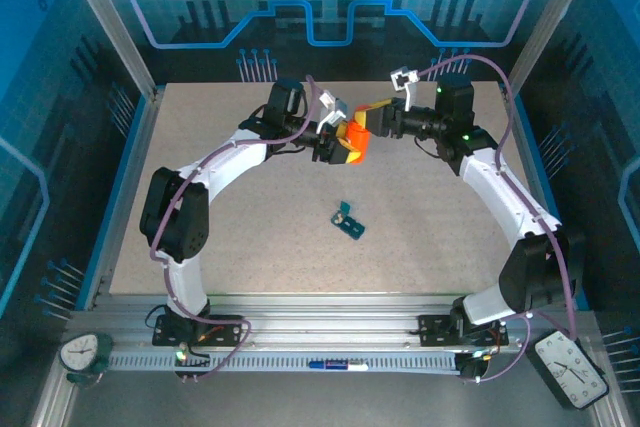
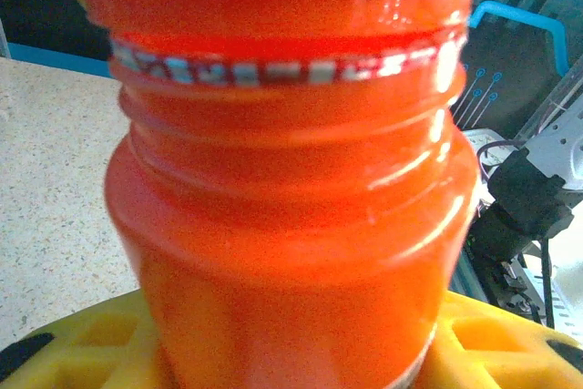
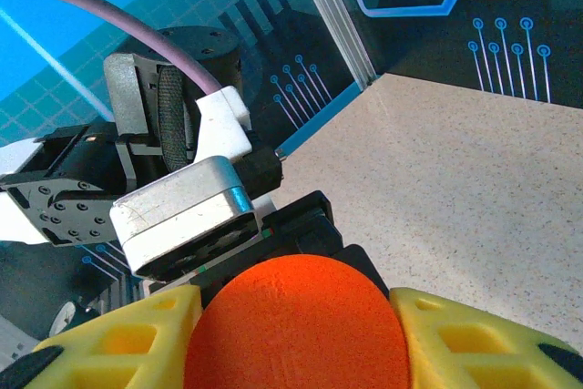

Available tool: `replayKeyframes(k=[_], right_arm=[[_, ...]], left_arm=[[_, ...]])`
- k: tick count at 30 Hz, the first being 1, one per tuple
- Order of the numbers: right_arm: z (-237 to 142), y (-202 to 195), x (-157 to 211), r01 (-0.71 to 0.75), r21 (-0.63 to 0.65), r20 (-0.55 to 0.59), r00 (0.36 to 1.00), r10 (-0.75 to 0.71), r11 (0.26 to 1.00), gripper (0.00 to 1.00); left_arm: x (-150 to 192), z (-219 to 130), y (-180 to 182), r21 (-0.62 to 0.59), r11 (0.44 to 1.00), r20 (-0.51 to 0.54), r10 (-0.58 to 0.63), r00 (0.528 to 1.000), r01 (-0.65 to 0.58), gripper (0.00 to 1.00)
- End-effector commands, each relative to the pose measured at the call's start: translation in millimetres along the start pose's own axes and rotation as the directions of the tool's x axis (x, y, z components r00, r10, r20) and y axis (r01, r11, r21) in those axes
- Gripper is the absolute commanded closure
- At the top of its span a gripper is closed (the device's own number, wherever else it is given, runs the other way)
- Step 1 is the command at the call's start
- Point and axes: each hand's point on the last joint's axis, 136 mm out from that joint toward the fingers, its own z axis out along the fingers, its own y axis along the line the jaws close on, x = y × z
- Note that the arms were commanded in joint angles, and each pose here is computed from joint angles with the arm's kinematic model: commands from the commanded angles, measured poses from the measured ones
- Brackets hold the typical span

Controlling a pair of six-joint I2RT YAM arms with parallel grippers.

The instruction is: Sort the pills into containers

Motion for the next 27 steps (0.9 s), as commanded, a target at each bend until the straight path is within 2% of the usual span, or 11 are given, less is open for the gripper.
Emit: replayKeyframes(k=[1, 27], right_arm=[[-3, 7, 4, 0.012, -0.030, -0.007, 1.000, -0.013, 0.999, 0.81], [18, 6, 18, -0.013, -0.059, -0.090, 0.996, 0.008, 0.998, 0.81]], left_arm=[[-28, -8, -7, 0.012, 0.997, 0.039, 0.073, 0.997, -0.073, 1.00], [-29, -7, -7, 0.017, 0.997, 0.037, 0.071, 0.997, -0.072, 1.00]])
